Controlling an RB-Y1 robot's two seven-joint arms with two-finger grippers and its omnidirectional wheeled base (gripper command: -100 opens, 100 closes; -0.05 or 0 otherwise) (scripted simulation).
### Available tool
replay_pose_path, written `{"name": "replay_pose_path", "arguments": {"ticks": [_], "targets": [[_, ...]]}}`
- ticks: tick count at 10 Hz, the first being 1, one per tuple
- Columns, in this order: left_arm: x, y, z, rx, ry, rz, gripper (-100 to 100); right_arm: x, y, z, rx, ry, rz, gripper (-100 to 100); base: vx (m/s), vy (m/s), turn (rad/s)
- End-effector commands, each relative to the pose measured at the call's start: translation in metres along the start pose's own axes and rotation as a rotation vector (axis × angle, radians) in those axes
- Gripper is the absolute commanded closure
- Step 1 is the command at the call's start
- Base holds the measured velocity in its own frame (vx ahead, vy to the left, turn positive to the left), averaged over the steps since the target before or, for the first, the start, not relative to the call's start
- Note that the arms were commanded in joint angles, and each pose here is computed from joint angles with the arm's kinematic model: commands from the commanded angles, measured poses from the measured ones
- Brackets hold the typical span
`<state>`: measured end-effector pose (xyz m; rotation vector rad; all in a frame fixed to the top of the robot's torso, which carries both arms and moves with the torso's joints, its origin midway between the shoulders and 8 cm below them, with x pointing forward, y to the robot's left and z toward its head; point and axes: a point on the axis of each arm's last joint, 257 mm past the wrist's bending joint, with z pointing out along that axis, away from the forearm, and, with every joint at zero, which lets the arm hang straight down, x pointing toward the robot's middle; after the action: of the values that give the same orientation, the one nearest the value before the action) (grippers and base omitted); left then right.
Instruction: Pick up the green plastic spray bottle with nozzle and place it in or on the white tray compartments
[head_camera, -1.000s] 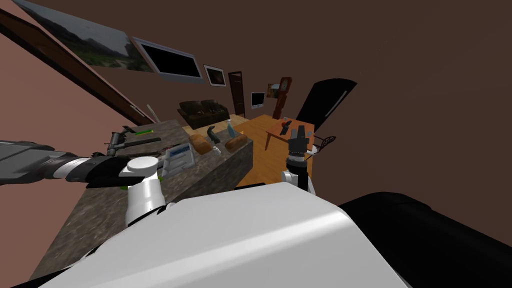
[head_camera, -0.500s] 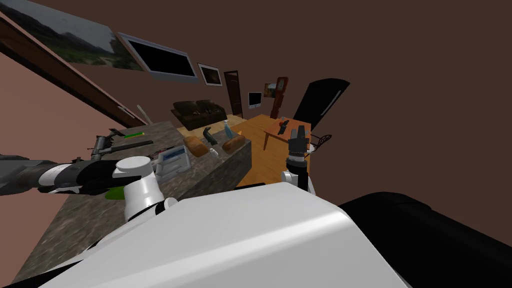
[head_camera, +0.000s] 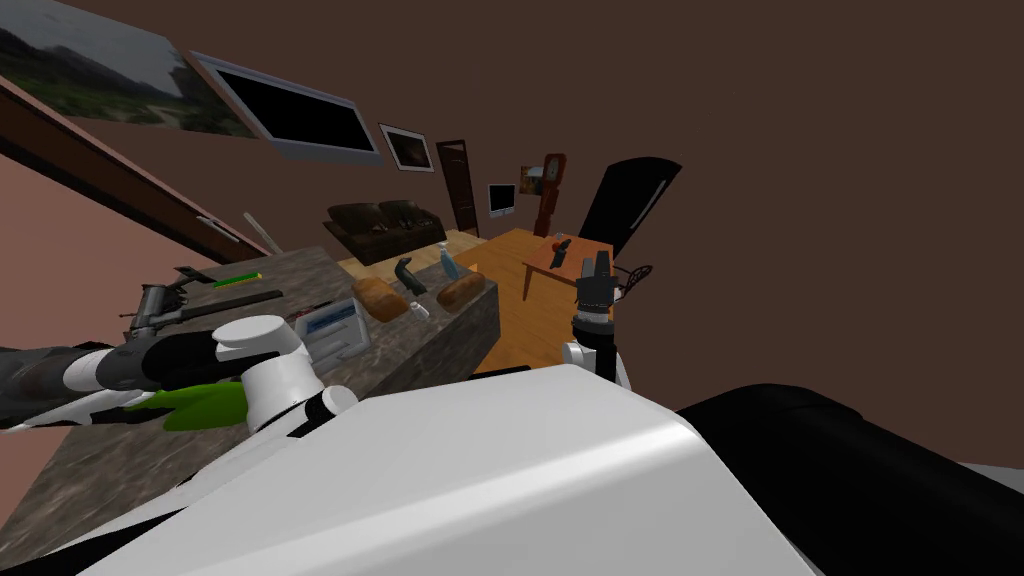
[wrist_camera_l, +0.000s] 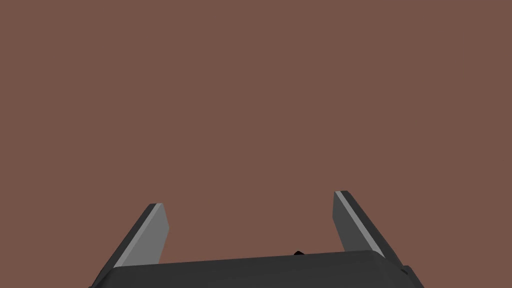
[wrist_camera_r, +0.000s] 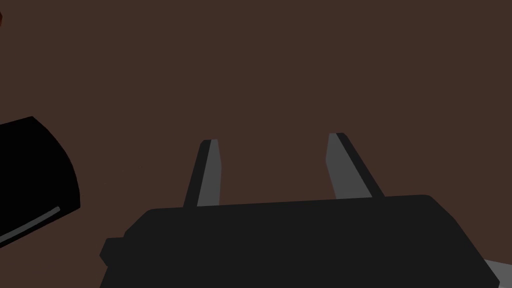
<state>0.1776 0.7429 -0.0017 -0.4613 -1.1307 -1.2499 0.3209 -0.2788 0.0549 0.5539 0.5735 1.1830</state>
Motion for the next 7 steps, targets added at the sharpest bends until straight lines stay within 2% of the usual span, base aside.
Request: {"name": "replay_pose_path", "arguments": {"ticks": [1, 2, 3, 4, 6, 7], "targets": [[-0.016, -0.011, 0.003, 0.042, -0.036, 0.027, -100, 0.0, 0.0, 0.0, 0.0, 0.0, 0.0, 0, 0.033, 0.002, -0.105], [-0.028, -0.03, 0.008, 0.128, -0.087, 0.028, -100, 0.0, 0.0, 0.0, 0.0, 0.0, 0.0, 0, 0.035, 0.007, -0.121], [-0.038, -0.031, 0.005, 0.124, -0.1, 0.056, -100, 0.0, 0.0, 0.0, 0.0, 0.0, 0.0, 0, 0.031, 0.008, -0.08], [-0.054, -0.049, 0.006, 0.201, -0.156, 0.069, -100, 0.0, 0.0, 0.0, 0.0, 0.0, 0.0, 0, 0.037, 0.004, -0.142], [-0.061, -0.051, 0.004, 0.201, -0.166, 0.089, -100, 0.0, 0.0, 0.0, 0.0, 0.0, 0.0, 0, 0.024, 0.007, -0.024], [-0.078, -0.07, 0.001, 0.275, -0.225, 0.11, -100, 0.0, 0.0, 0.0, 0.0, 0.0, 0.0, 0, 0.023, -0.001, -0.111]]}}
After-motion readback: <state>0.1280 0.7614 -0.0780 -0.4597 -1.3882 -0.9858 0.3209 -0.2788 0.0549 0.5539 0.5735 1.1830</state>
